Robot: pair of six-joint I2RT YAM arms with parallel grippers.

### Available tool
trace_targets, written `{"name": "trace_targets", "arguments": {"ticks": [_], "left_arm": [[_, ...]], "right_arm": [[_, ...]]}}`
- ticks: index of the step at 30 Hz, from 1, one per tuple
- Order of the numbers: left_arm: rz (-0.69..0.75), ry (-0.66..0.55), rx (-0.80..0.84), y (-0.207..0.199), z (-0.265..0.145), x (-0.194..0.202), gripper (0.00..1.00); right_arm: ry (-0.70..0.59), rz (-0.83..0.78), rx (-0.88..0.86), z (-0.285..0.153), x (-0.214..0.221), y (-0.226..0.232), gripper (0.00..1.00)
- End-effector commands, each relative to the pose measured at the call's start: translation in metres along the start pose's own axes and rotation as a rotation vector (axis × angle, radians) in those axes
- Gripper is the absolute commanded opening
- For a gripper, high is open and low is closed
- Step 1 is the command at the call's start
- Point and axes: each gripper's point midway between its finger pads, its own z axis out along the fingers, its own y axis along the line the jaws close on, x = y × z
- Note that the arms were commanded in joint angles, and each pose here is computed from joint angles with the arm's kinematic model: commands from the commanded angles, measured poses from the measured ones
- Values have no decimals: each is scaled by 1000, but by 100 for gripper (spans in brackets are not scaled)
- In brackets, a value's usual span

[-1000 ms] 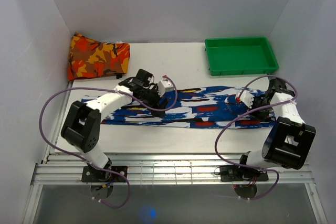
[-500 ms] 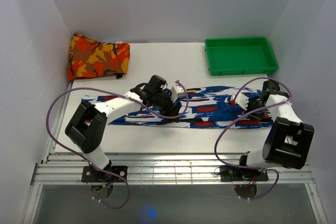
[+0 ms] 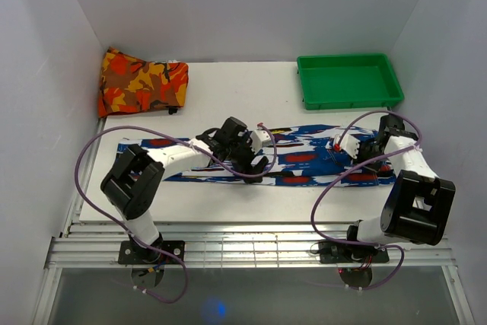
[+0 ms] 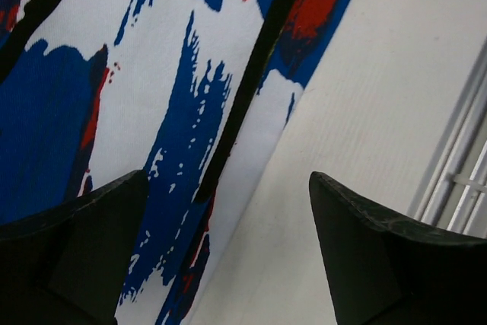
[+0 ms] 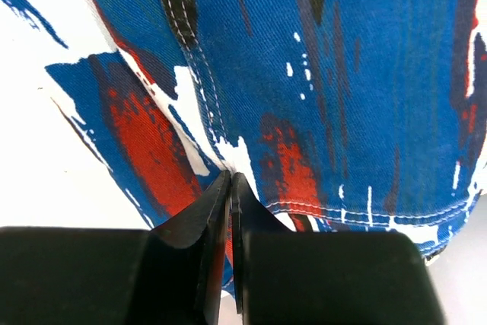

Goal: Fold and stack the trousers
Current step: Fold the trousers

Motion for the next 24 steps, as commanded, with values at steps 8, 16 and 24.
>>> {"name": "trace_targets", "arguments": {"ticks": [8,16,24], "left_arm": [[244,-30,-348,25,18,-21,98],[266,64,-416,37,37,1,98],[225,149,-443,44,41,30,98]], "right_arm": [[-45,-19,19,-25,-17,-13,8],[-54,-31,23,-34,-22,-18,8],[-78,-55,27,-61,-34,-25,8]]}}
